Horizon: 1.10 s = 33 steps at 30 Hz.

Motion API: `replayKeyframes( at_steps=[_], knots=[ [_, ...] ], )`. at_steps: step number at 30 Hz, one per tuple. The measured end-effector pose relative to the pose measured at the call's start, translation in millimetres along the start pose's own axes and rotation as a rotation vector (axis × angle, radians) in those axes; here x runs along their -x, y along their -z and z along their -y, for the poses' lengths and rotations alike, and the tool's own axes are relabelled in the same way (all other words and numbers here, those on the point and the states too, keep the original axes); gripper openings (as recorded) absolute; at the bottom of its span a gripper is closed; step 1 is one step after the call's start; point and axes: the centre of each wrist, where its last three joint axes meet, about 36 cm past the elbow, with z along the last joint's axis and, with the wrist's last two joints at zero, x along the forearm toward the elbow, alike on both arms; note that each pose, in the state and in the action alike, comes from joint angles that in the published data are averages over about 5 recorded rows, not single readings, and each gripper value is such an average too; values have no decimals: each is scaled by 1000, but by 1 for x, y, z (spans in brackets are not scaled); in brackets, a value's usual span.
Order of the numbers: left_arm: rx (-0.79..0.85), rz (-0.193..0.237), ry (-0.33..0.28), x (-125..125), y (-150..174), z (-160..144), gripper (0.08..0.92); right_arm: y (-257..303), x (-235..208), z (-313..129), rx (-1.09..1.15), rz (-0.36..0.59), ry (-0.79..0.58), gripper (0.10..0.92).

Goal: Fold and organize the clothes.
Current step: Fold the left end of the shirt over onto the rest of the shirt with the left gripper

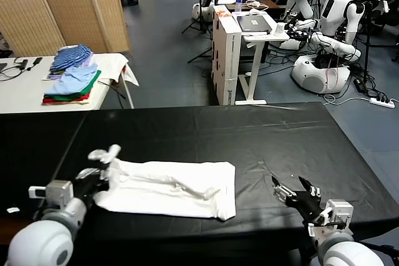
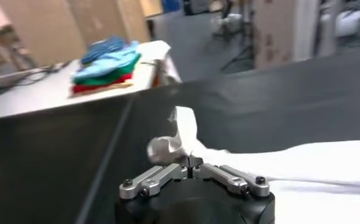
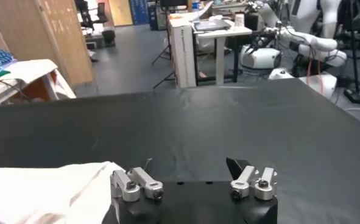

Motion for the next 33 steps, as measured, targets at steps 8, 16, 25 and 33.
replayKeyframes(
  at_steps=[8, 16, 25, 33],
  knots=[
    [-102, -29, -193, 11, 3, 25, 148, -4, -5, -1, 15, -2, -24, 907],
    [-84, -68, -330, 33, -5, 64, 148, -9, -11, -2, 42, -3, -53, 907],
    [-42, -70, -456, 61, 2, 101, 148, -14, -14, -5, 63, -6, -67, 907],
    [16, -87, -501, 72, -5, 126, 148, -14, -15, -4, 70, -3, -72, 907]
  ],
)
